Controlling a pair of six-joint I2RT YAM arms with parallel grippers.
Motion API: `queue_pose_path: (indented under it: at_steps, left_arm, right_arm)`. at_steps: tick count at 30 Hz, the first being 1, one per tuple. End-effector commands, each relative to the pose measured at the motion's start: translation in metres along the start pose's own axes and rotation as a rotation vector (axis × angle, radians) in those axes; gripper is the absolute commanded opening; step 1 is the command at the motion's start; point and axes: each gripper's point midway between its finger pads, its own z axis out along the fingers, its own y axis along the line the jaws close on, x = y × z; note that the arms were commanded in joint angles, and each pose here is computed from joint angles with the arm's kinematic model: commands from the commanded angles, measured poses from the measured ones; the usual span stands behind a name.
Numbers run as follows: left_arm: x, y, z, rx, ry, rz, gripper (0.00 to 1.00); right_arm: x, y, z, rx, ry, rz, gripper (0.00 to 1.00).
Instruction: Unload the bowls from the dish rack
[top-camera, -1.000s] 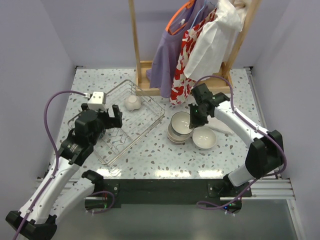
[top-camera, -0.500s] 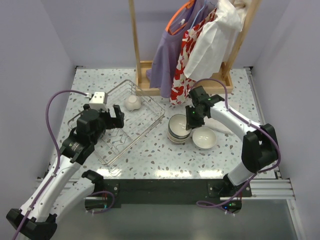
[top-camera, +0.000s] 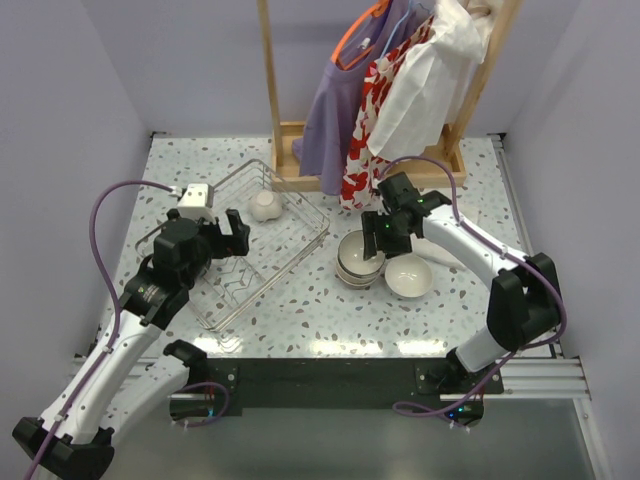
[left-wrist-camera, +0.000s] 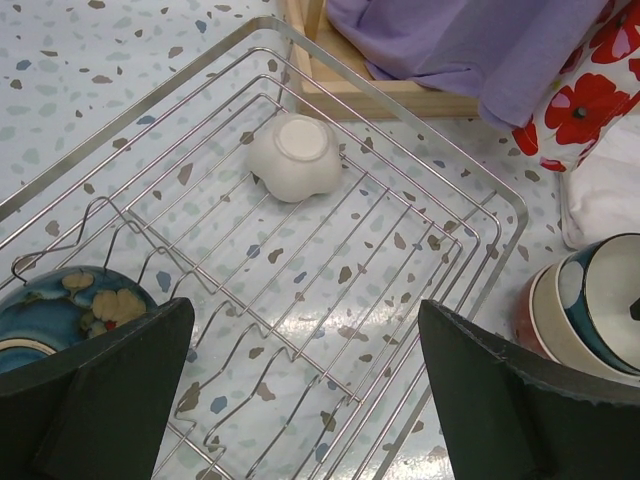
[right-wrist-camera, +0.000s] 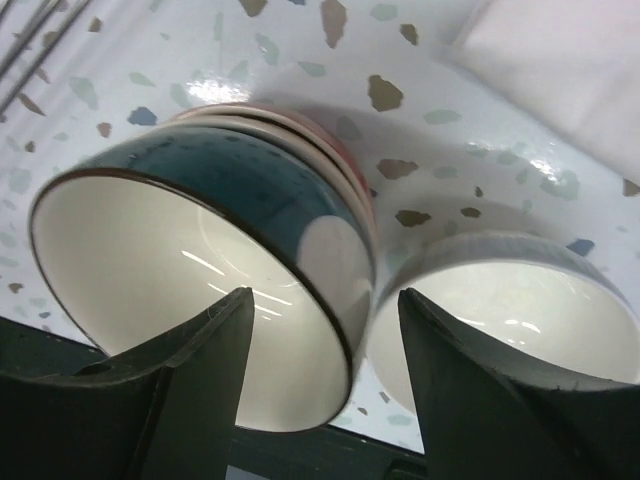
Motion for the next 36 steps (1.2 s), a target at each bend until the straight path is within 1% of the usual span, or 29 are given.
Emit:
queue_pose_path:
  at_steps: [1,4,6,7,9,10,12,13,15,16,17,22,25,36]
  left_arm:
    - [-0.006,-0.005,0.001,0.02,-0.023,-0.031,1.0]
    - [-0.006,-0.005,0.001,0.019,-0.02,-0.036,1.0]
    - [-0.006,-0.005,0.001,0.019,-0.02,-0.035,1.0]
    - [-0.005,-0.004,0.0,0.017,-0.019,-0.035,1.0]
    - [-0.004,-0.003,0.0,0.013,-0.016,-0.034,1.0]
    - [-0.004,-0.003,0.0,0.013,-0.016,-0.034,1.0]
    - [-0.003,-0.002,-0.001,0.01,-0.012,-0.033,1.0]
    - [-0.003,-0.002,-0.001,0.01,-0.012,-0.033,1.0]
    - [-0.002,-0.002,-0.002,0.01,-0.012,-0.036,1.0]
    - [-0.002,-0.002,-0.002,0.009,-0.009,-0.035,1.0]
    - [-0.002,-0.002,-0.002,0.01,-0.01,-0.036,1.0]
    - [0.0,-0.001,-0.002,0.008,-0.008,-0.038,1.0]
    - [0.001,-0.002,-0.001,0.009,-0.009,-0.038,1.0]
    - [0.005,0.0,-0.001,0.009,-0.006,-0.038,1.0]
  right_arm:
    - [0.011,-0.019,-0.013,0.075,0.011,-0.039,0.65]
    - [0.015,-0.019,-0.011,0.072,0.022,-0.035,0.65]
    - [0.016,-0.019,-0.01,0.067,0.022,-0.033,0.61]
    - [0.017,-0.019,-0.011,0.066,0.022,-0.032,0.53]
    - [0.016,-0.016,-0.011,0.053,0.015,-0.028,0.43]
    - [0.015,-0.016,-0.011,0.05,0.013,-0.027,0.33]
    - [0.013,-0.011,-0.012,0.027,0.007,-0.019,0.25]
    - [0.014,-0.01,-0.011,0.022,0.01,-0.017,0.18]
    - [0.013,-0.007,-0.011,0.006,0.008,-0.007,0.1]
    - [0.011,-0.006,-0.012,0.002,0.001,-0.004,0.03]
    - [0.011,-0.005,-0.013,0.0,0.002,-0.006,0.0]
    - [-0.003,-0.002,-0.031,0.004,-0.04,-0.011,0.0]
    - [-0.007,-0.001,-0.035,0.011,-0.045,-0.016,0.0]
    - [-0.007,0.006,-0.015,-0.035,-0.046,0.018,0.0]
